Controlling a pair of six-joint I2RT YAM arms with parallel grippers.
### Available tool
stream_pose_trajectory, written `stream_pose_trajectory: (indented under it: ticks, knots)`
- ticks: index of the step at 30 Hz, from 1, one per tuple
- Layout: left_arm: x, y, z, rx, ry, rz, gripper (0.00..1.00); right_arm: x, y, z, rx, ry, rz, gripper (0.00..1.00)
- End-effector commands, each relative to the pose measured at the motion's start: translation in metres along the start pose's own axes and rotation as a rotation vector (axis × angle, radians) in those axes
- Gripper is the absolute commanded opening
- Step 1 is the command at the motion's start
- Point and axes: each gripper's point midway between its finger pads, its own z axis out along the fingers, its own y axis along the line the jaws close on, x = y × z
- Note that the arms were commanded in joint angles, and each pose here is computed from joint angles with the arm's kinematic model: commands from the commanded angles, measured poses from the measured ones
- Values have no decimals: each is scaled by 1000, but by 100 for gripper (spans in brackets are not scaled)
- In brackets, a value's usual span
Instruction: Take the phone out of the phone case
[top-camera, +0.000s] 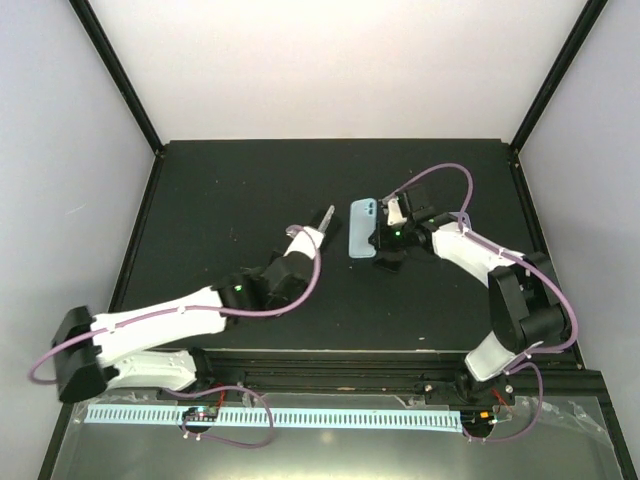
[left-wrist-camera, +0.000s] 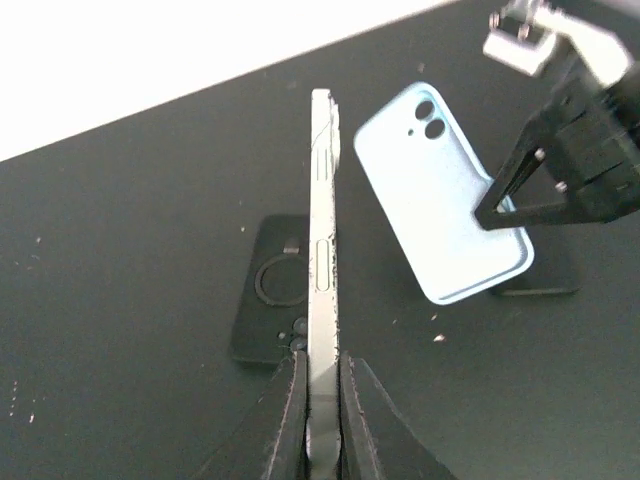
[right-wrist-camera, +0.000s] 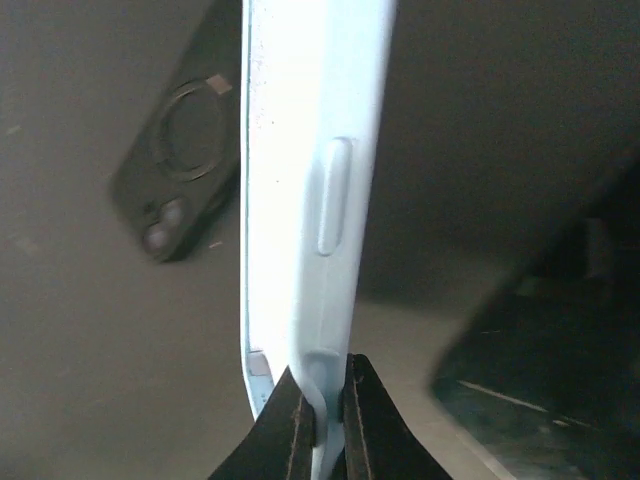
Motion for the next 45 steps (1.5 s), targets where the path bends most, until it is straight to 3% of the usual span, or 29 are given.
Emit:
stream_pose_trajectory:
  ticks: [1, 5, 8, 11, 13, 16, 19, 23, 31, 36, 43, 45]
  knots:
    - [-15, 14, -30, 47, -89, -109, 2, -33, -22, -25, 160, -154, -83, 1]
    - [-6, 24, -40, 55, -107, -129, 2, -53, -8, -51, 151, -212, -163, 1]
    - [-1, 19, -40, 90, -111, -88, 2, -77, -15, -96, 190, -268, -197, 1]
    - [1, 8, -33, 112, -97, -22, 1, -89, -49, -158, 313, -405, -136, 1]
    - [4, 2, -23, 98, -63, 34, 2, -86, -62, -192, 387, -468, -170, 1]
    - [4, -7, -8, 66, -32, 115, 2, -59, -66, -217, 464, -438, -280, 1]
    - [-8, -21, 9, 44, -52, 208, 2, -33, -80, -232, 540, -442, -274, 1]
    - [-17, -42, 41, -11, -54, 399, 2, -14, -84, -227, 482, -446, -260, 1]
    - [-19, -77, 109, -153, 1, 614, 2, -12, -92, -213, 428, -454, -254, 1]
    - [-10, -88, 138, -234, 0, 682, 2, -10, -96, -215, 432, -470, -239, 1]
    - [25, -102, 164, -222, 83, 751, 2, -11, -99, -219, 441, -488, -226, 1]
    - [32, -103, 168, -221, 102, 768, 7, -11, -98, -218, 436, -484, -227, 1]
